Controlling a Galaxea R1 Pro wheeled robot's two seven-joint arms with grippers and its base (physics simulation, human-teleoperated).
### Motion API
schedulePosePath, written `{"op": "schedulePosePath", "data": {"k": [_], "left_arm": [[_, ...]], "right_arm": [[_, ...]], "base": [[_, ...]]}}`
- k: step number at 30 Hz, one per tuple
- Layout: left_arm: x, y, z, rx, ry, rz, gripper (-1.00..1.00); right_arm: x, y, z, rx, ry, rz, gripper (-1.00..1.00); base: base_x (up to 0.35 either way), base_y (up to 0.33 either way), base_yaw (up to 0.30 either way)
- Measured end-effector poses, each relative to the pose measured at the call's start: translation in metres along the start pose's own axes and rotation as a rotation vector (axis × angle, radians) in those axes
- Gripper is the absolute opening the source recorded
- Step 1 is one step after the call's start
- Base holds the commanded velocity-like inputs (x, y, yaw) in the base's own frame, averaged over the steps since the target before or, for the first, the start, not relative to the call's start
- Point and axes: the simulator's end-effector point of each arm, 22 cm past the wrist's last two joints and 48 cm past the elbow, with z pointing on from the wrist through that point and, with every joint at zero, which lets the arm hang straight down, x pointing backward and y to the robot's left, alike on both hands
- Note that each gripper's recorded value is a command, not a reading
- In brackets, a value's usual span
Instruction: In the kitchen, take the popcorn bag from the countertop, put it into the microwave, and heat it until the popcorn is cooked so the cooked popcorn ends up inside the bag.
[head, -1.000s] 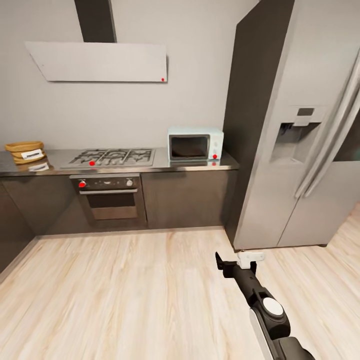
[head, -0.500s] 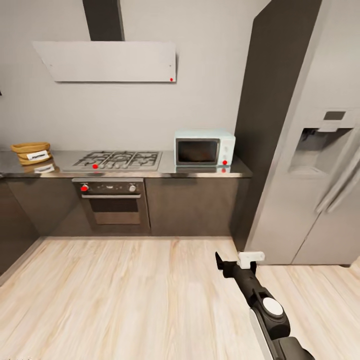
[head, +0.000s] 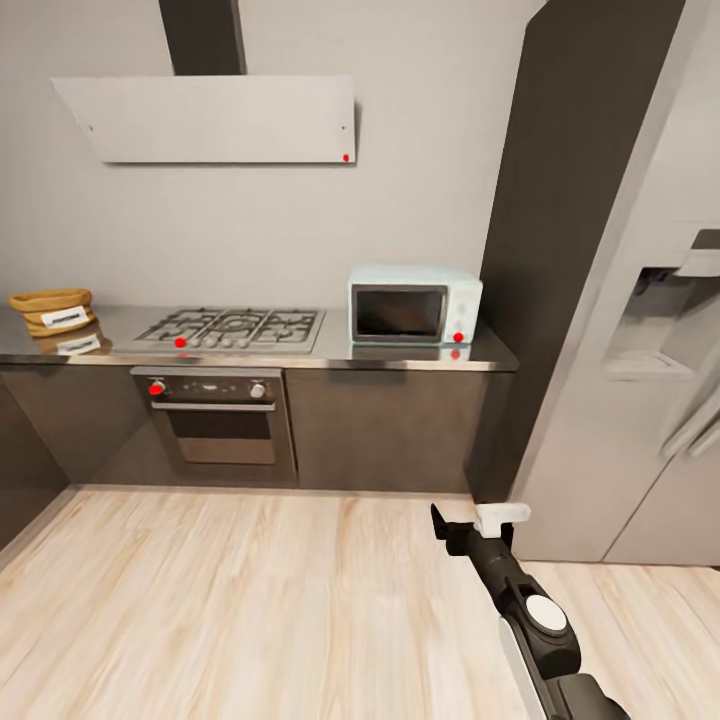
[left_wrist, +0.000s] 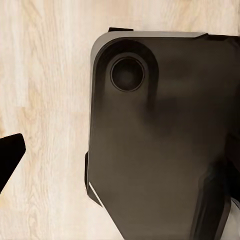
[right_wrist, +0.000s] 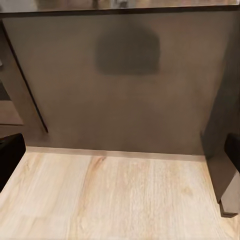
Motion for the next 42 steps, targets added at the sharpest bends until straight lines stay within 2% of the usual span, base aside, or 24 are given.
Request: {"op": "schedulePosePath", "data": {"k": [22,31,32,33,36,42], "left_arm": [[0.000,0.001,0.000,-0.002,0.000,0.000,1.00],[0.000,0.001,0.000,-0.002,0.000,0.000,1.00],[0.000,0.001,0.000,-0.002,0.000,0.000,1.00],[0.000,0.001,0.000,-0.002,0.000,0.000,1.00],[0.000,0.000,0.000,0.000,0.000,0.001,1.00],[0.000,0.002,0.000,-0.002,0.000,0.002,1.00]], "right_arm": [[-0.001,0.000,0.000,0.000,-0.003,-0.001,1.00],[-0.007,-0.001,0.000,0.001,-0.029,0.000,1.00],[-0.007,-0.003,0.000,0.005,-0.029,0.000,1.00],[-0.007,-0.016,-0.001,0.030,-0.029,0.002,1.00],[-0.018,-0.033,0.002,0.063,-0.052,0.001,1.00],[-0.042,-0.038,0.010,0.070,-0.095,0.000,1.00]], "base": [[0.311,-0.091,0.000],[0.316,-0.002,0.000],[0.316,0.000,0.000],[0.316,0.000,0.000],[0.316,0.000,0.000],[0.316,0.000,0.000]]}}
